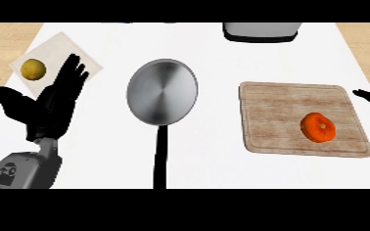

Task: Pick the squash from the cutting board and place it in the pan

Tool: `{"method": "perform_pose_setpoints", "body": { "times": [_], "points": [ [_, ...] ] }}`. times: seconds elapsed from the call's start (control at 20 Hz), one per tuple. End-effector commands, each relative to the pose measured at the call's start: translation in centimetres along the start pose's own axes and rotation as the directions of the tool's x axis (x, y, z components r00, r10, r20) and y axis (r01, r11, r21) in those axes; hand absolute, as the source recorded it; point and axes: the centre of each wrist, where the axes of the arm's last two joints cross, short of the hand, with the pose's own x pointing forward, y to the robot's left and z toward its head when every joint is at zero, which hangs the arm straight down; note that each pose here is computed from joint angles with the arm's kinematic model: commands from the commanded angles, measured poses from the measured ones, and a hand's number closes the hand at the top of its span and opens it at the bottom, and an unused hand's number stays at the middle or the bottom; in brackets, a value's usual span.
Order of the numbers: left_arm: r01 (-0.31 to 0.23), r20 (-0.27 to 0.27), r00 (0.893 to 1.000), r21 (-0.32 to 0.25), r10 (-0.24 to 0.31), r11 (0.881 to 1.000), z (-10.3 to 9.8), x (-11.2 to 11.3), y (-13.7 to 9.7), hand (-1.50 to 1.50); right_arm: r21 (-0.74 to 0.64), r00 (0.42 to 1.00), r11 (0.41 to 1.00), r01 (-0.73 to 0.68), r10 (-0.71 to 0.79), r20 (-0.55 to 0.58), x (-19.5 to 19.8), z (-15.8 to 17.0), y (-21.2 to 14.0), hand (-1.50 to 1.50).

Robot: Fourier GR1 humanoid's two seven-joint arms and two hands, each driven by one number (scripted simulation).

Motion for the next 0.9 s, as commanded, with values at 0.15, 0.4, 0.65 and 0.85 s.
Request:
{"method": "perform_pose_setpoints", "body": {
  "times": [0.15,0.4,0.65,0.85],
  "points": [
    [0.011,0.005,1.000,0.015,-0.011,1.000,1.1,0.0,2.0,0.00,0.039,0.979,0.981,-0.193,0.195,-0.061,4.5,0.4,1.7,-1.50],
    [-0.002,-0.008,1.000,0.005,0.002,1.000,0.2,-1.7,-0.8,0.00,0.022,0.963,0.969,-0.247,0.248,-0.105,5.4,0.4,0.7,-1.50],
    [-0.002,0.005,1.000,0.029,0.002,1.000,0.6,-2.0,0.8,0.00,-0.026,0.980,0.981,-0.193,0.191,-0.062,7.7,-0.5,0.9,-1.50],
    [0.004,0.006,1.000,0.008,-0.004,1.000,0.7,0.7,-0.6,0.00,0.023,0.970,0.974,-0.225,0.226,-0.095,8.5,-3.1,3.2,-1.50]
  ]
}}
